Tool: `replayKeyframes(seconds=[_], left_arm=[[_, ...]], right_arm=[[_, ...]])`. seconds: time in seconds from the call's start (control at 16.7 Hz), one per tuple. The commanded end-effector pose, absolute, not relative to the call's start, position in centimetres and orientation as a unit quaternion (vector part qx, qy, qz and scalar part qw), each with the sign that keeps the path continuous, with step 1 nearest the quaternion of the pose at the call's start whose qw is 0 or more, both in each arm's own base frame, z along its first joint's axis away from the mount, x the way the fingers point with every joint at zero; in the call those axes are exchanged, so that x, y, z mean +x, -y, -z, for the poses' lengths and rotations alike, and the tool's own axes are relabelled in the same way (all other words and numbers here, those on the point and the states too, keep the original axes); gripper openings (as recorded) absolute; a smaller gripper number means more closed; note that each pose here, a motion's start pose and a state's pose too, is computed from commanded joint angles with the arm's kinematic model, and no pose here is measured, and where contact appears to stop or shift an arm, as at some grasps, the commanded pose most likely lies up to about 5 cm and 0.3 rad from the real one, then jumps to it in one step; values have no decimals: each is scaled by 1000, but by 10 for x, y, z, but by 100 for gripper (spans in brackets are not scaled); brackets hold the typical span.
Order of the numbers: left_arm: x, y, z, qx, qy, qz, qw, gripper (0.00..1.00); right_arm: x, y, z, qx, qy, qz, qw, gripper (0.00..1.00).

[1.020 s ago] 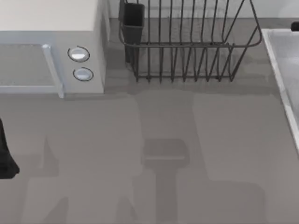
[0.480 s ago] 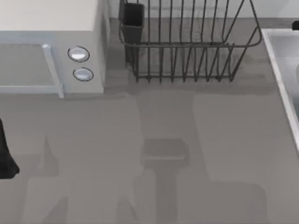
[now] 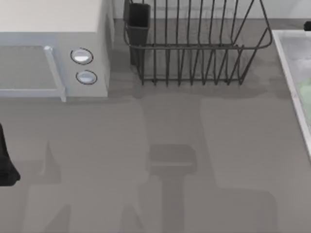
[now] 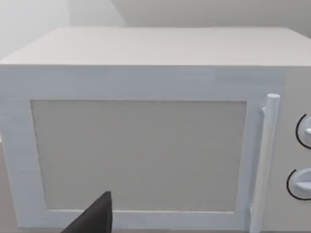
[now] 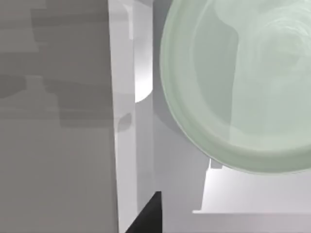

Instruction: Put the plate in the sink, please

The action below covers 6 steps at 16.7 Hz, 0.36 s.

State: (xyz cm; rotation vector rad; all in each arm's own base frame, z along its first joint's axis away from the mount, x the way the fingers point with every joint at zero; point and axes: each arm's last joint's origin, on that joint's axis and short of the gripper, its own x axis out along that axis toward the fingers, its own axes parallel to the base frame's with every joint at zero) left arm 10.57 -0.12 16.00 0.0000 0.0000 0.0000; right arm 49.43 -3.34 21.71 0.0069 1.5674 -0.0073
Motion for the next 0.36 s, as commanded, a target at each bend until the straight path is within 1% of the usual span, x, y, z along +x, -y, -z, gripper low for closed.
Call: replayKeyframes(seconds=[0.06, 0.36], left_arm=[[106, 1, -160, 0, 0, 0, 1000, 100], [106, 1, -160, 0, 0, 0, 1000, 100]], right_arm=[[494, 33, -217, 3, -706, 3, 708, 100], [494, 33, -217, 3, -706, 3, 708, 100]])
